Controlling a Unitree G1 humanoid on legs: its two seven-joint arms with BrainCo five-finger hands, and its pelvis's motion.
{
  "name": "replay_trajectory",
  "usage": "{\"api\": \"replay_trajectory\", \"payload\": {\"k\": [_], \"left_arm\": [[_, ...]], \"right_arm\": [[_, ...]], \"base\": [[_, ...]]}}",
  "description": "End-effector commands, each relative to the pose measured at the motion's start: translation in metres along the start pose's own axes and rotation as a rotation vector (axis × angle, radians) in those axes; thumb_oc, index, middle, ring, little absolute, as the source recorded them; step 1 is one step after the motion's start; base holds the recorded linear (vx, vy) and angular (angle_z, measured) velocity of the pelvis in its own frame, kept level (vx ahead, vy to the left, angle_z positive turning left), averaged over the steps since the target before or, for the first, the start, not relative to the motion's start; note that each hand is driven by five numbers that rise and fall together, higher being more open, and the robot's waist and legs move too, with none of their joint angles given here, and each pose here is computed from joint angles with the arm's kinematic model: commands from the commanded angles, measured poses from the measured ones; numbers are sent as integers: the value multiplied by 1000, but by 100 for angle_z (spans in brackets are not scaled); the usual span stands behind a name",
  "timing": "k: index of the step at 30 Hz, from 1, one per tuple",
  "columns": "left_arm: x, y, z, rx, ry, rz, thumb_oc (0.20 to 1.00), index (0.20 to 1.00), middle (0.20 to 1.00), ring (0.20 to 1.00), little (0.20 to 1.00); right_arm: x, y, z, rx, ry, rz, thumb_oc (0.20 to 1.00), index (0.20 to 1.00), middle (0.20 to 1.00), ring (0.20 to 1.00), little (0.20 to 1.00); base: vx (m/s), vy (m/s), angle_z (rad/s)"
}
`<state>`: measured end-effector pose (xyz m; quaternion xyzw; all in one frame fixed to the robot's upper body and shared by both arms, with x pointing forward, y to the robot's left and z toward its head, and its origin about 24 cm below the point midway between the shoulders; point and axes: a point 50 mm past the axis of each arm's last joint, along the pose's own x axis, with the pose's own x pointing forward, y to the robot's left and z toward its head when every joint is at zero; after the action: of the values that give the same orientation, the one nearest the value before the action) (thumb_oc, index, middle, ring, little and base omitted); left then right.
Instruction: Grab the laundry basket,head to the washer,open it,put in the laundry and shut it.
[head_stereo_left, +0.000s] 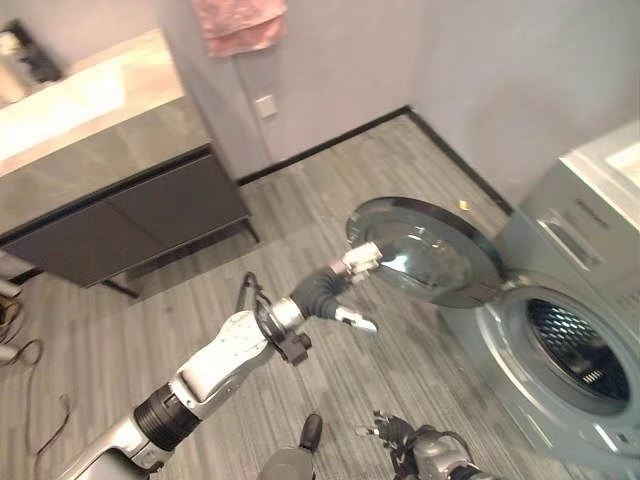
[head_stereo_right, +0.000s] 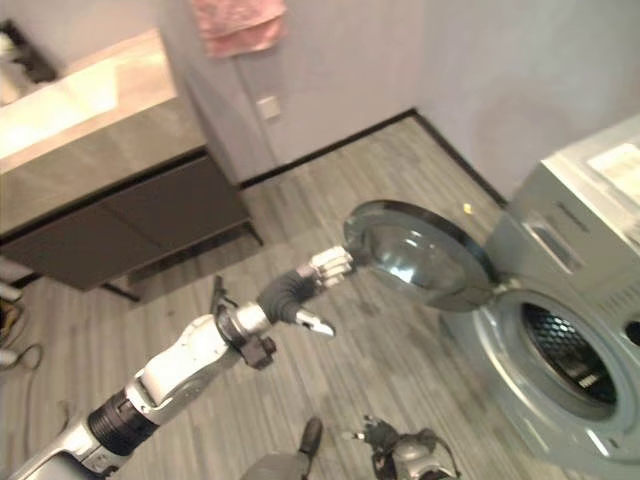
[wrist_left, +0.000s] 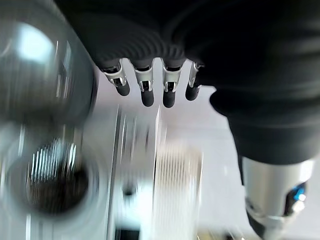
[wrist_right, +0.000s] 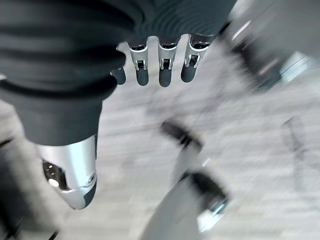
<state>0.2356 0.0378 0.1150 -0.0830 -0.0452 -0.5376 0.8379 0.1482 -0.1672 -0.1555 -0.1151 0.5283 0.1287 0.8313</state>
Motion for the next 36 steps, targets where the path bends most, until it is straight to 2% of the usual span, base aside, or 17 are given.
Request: {"api": "replay_trajectory", "payload": {"k": [1,3,6,11,13,16,18,19,21,22,23,24,29,36], "left_arm": [[38,-25,-9,-394,-122,-54,1000,1000,1000,1000,1000],[59,-37,-14,-476,-122,-71,1000,1000,1000,1000,1000],[77,-49,-23,-466,-75,-76,1000,1000,1000,1000,1000],[89,-40,-62,-452,94,47,1000,1000,1000,1000,1000],[89,-28,-84,-340,213,114,1000,1000,1000,1000,1000],[63,-5,-141,-59,545,231,1000,1000,1000,1000,1000],[49,4,-161,87,693,262,1000,1000,1000,1000,1000],[28,16,-174,147,786,337,1000,1000,1000,1000,1000],[11,28,-181,249,870,406,1000,1000,1000,1000,1000],[9,35,-179,286,883,439,1000,1000,1000,1000,1000],[5,55,-167,341,867,576,1000,1000,1000,1000,1000],[5,56,-167,341,866,577,1000,1000,1000,1000,1000],[-16,91,-149,386,833,809,1000,1000,1000,1000,1000],[-47,124,-128,324,743,1025,1000,1000,1000,1000,1000]], "right_arm": [[-3,-25,-3,-61,53,-94,1000,1000,1000,1000,1000],[-8,-47,-6,-36,75,-187,1000,1000,1000,1000,1000],[-18,-79,-14,16,112,-321,1000,1000,1000,1000,1000],[-22,-92,-14,154,64,-374,1000,1000,1000,1000,1000],[-21,-89,-11,183,40,-371,1000,1000,1000,1000,1000],[-20,-88,-5,251,7,-372,1000,1000,1000,1000,1000],[-19,-85,-2,256,-5,-365,1000,1000,1000,1000,1000],[-20,-87,-3,243,-21,-367,1000,1000,1000,1000,1000],[-19,-82,3,255,-79,-356,1000,1000,1000,1000,1000],[-18,-78,3,261,-89,-347,1000,1000,1000,1000,1000],[-16,-68,8,244,-124,-328,1000,1000,1000,1000,1000],[-16,-68,8,243,-124,-328,1000,1000,1000,1000,1000],[-15,-59,10,209,-164,-306,1000,1000,1000,1000,1000],[-18,-56,10,195,-205,-298,1000,1000,1000,1000,1000]], "base": [[28,-33,-21],[17,-33,-19],[13,-25,-28],[-14,-10,-32],[-14,-15,-50],[-19,-43,-41],[-17,-42,-11],[-22,-37,-4],[-55,-22,-10],[-57,-30,-12],[-37,-23,-10],[-30,-32,-12],[-9,-10,-3],[-4,-15,-4]]}}
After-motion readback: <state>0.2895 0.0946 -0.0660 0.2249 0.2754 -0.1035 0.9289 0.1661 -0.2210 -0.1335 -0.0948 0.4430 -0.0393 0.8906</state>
